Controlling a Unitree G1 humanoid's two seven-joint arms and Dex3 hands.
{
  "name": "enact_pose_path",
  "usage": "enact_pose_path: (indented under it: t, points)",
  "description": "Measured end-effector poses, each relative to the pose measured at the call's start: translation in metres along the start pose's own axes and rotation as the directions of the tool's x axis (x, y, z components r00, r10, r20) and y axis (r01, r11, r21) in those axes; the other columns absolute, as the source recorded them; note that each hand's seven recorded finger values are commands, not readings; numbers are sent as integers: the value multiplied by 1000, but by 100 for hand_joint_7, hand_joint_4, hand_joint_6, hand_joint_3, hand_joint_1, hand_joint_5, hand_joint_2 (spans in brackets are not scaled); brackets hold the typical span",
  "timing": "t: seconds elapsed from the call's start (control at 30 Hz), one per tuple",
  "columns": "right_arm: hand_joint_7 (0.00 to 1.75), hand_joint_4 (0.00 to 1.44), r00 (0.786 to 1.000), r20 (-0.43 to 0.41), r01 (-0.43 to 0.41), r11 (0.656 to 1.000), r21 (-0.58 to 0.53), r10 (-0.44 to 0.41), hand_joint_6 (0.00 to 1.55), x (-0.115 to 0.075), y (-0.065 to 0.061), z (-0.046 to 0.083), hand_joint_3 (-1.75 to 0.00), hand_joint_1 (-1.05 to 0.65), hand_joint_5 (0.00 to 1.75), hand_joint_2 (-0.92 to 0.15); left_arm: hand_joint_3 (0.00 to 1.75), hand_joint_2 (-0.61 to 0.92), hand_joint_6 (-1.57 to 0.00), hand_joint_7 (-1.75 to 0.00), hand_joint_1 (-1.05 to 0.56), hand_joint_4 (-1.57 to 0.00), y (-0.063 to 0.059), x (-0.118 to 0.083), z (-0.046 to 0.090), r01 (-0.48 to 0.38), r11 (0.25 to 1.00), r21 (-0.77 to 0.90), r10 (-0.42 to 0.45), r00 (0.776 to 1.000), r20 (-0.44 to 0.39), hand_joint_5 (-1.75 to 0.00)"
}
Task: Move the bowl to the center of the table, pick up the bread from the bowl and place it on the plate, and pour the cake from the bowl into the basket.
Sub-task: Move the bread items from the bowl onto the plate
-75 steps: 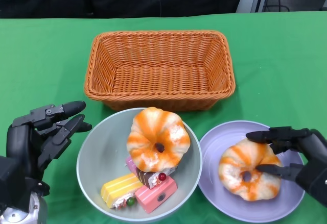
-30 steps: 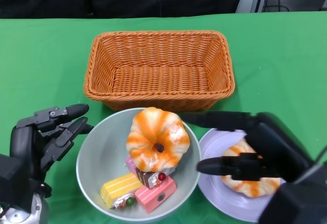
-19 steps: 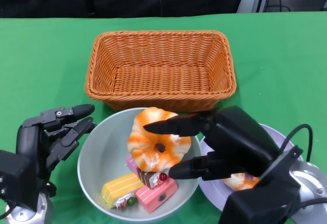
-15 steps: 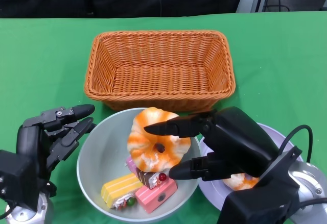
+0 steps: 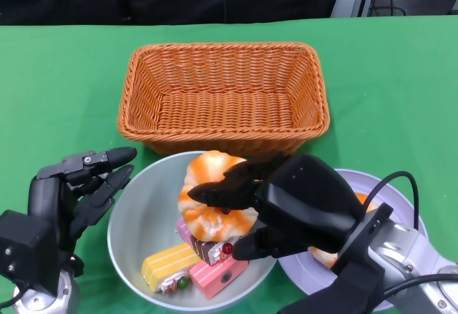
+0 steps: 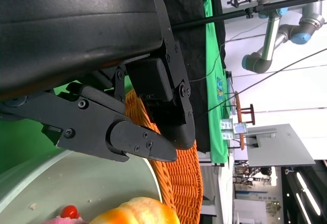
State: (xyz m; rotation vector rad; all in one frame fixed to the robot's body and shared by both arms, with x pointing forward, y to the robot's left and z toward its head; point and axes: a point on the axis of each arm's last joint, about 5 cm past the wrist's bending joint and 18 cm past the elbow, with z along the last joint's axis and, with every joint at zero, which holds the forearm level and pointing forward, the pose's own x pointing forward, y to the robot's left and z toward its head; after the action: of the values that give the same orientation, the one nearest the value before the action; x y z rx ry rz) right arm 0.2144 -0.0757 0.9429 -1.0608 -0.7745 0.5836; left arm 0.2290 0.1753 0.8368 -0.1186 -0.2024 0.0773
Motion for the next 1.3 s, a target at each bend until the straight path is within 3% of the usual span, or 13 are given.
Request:
enact_pose_path:
  t: [0.03,0.13,0.33,0.5,1.0,1.07,1.17,1.3]
  points:
    - [0,60,1000,6,3,1000,-10,-3,59,0,1,0,0,-75,2,-82,1,90,-129,-9,-51,-77,0,0,0,0,1000,0,0,1000,0,-137]
    - [0,60,999,32,9,999,-46,-7,58,2,7,-2,0,-78,2,-82,0,89,-128,-10,-46,-91,0,0,0,2,1000,-4,-2,1000,10,-107]
    - [1,56,995,99,23,990,-140,-9,59,3,15,-5,-1,-82,0,-84,2,92,-127,-10,-32,-101,1,0,0,10,1000,-30,-10,1000,10,-83]
    - [0,47,990,143,33,977,-211,-2,56,5,18,-10,-1,-85,0,-85,2,92,-126,-9,-29,-101,0,0,-1,21,996,-84,-21,1000,5,-82]
    - [0,40,983,179,30,944,-329,31,48,9,29,-16,0,-90,0,-88,6,92,-123,-8,-31,-93,-3,-1,-1,18,995,-95,-19,1000,-3,-92]
    - [0,40,984,176,32,940,-338,30,48,9,30,-17,0,-91,0,-87,5,92,-124,-8,-32,-95,-2,-1,-1,14,995,-94,-15,1000,-5,-96]
    - [0,39,981,191,49,933,-358,22,47,10,30,-18,0,-92,0,-87,4,92,-124,-7,-35,-86,-4,-1,0,8,995,-99,-8,1000,-8,-124]
    - [0,39,977,212,61,925,-376,21,46,12,31,-19,0,-93,0,-87,4,92,-121,-5,-38,-82,-6,-2,0,5,996,-91,-7,1000,-19,-130]
